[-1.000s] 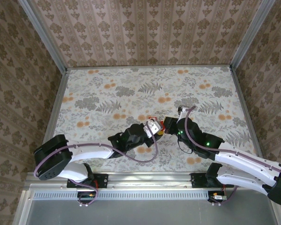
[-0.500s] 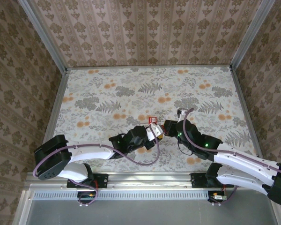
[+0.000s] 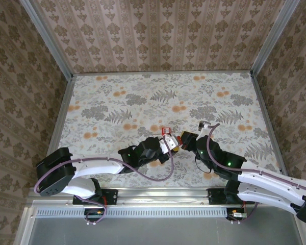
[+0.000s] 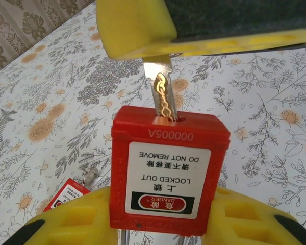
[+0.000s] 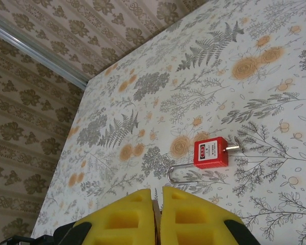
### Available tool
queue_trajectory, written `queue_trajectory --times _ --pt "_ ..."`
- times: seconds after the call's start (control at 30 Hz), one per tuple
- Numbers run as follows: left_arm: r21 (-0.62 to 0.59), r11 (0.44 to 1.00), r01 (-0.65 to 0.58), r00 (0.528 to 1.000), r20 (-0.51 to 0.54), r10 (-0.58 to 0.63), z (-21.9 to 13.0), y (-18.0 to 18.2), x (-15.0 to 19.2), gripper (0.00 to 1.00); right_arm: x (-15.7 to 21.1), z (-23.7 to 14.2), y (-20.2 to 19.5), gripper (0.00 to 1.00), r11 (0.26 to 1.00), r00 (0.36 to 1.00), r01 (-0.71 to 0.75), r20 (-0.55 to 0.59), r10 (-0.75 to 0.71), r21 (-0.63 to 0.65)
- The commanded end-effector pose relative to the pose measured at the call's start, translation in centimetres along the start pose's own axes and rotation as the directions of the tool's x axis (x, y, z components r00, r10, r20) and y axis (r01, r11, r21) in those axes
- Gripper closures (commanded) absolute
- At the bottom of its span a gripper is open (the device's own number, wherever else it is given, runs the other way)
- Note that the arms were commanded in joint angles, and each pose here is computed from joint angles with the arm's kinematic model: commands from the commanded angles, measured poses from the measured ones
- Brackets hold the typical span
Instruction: Unlock with the key
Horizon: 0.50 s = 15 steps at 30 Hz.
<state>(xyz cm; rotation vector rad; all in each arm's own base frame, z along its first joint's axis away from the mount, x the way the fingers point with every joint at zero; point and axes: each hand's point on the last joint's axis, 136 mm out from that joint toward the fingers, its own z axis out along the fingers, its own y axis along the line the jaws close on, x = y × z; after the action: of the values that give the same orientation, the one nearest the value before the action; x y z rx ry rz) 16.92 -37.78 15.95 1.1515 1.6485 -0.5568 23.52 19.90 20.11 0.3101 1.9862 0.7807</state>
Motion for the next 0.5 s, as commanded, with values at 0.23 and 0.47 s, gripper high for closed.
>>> queue_trajectory --times 0.23,0.47 --pt "0.061 0.994 0.090 0.840 0.532 -0.109 -5.1 0.4 -16.6 0.80 2.4 -1.2 -0.8 1.00 0.995 0.992 0.092 -0.093 -0.090 0.024" --pt "0.075 0.991 0.111 0.848 0.512 -0.134 -4.4 0.2 -15.7 0.80 0.7 -1.6 -0.3 1.00 0.991 0.991 0.128 -0.049 -0.126 0.043"
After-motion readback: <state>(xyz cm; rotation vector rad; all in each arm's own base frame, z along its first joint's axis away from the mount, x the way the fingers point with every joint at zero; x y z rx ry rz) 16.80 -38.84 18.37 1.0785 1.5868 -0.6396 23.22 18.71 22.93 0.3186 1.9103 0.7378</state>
